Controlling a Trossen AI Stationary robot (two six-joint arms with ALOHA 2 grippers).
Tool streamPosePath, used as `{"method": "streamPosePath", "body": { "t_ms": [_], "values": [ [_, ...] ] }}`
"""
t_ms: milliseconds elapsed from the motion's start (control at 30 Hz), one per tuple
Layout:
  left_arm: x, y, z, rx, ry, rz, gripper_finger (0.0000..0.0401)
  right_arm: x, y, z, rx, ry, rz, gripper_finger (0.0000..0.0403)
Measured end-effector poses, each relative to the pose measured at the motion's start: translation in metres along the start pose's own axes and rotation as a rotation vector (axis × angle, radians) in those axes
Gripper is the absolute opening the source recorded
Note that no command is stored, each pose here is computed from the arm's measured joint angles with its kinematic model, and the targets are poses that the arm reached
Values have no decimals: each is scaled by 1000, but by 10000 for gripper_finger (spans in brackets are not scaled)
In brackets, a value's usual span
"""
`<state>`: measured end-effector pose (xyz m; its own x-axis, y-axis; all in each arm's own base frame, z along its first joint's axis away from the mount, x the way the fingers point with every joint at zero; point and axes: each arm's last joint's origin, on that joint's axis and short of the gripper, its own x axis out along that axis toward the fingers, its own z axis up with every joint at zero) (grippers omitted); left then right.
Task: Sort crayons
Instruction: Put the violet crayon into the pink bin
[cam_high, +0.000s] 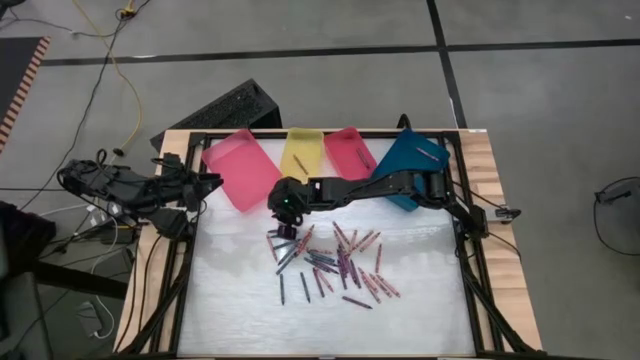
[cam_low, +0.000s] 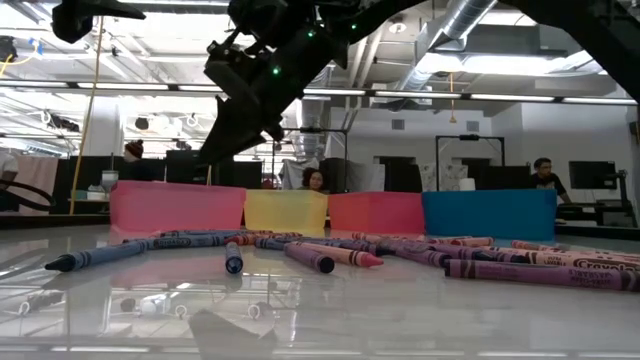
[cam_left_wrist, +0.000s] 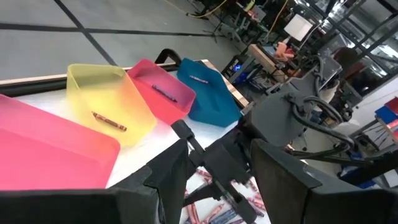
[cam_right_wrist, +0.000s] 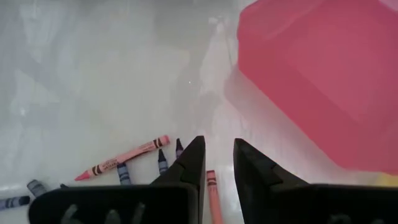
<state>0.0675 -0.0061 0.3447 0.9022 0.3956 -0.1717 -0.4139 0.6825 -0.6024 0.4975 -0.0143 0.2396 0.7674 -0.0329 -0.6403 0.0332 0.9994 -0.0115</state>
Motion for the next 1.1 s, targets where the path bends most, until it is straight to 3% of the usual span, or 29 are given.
{"method": "streamPosePath", "body": {
  "t_ms": [267,567,1100],
  "values": [
    [0,0,0,9,-2,6,165,5,1,-2,-46,-4,28,79],
    [0,1,0,11,-3,10,165,26,-2,-12,-6,-15,161,79],
    [0,2,-1,9,-3,20,165,25,-1,-11,-85,-27,158,79]
  ]
}}
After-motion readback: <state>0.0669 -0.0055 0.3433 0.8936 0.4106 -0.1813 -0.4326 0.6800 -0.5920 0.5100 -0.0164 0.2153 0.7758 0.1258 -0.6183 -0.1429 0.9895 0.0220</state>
